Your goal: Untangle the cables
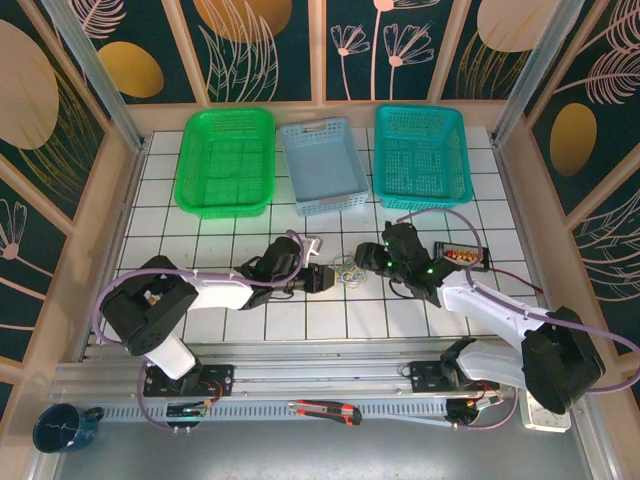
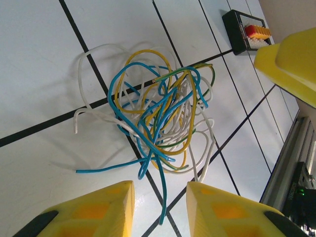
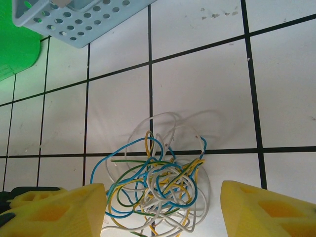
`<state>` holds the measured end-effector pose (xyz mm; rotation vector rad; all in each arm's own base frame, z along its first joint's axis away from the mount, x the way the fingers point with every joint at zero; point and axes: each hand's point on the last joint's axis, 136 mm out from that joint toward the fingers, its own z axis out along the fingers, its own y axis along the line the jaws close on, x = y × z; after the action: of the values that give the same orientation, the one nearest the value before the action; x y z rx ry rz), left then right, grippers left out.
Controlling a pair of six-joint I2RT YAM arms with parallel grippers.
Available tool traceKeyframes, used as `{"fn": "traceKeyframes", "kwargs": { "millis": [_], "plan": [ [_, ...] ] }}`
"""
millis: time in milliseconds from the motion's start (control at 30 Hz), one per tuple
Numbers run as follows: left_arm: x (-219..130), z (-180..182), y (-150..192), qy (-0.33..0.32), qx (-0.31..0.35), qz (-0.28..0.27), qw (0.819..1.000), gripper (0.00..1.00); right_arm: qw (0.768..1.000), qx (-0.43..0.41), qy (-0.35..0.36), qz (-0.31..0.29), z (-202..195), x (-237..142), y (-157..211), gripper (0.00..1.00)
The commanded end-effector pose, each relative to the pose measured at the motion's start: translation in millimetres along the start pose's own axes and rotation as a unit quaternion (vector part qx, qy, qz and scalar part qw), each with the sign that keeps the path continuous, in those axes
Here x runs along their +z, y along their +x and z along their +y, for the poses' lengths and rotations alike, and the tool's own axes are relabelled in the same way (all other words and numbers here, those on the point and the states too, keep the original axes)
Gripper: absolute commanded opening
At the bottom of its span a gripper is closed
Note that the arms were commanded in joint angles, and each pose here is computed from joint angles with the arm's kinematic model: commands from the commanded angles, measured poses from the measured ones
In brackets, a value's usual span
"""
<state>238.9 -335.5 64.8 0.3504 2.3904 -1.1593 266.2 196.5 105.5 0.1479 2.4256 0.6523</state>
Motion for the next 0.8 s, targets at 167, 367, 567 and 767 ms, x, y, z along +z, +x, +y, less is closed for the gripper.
{"fn": "traceKeyframes", "kwargs": {
  "millis": [167,367,567,767],
  "plan": [
    [8,-7,-5,0.006,0.011,0.001,1.0,0.31,1.0,0.01,-0.005,-0.007,-2,-3,-1,0.63],
    [11,-6,-4,0.005,0.012,0.004,1.0,0.27,1.0,0.01,-0.008,-0.01,-1,-4,-2,0.63],
    [13,-2,-1,0.001,0.009,0.008,1.0,0.21,0.999,0.01,-0.03,-0.002,8,-5,-1,0.63],
    [10,-8,-6,0.005,0.014,0.003,1.0,0.0,0.998,0.013,-0.068,0.002,27,-6,-5,0.63]
  ]
}}
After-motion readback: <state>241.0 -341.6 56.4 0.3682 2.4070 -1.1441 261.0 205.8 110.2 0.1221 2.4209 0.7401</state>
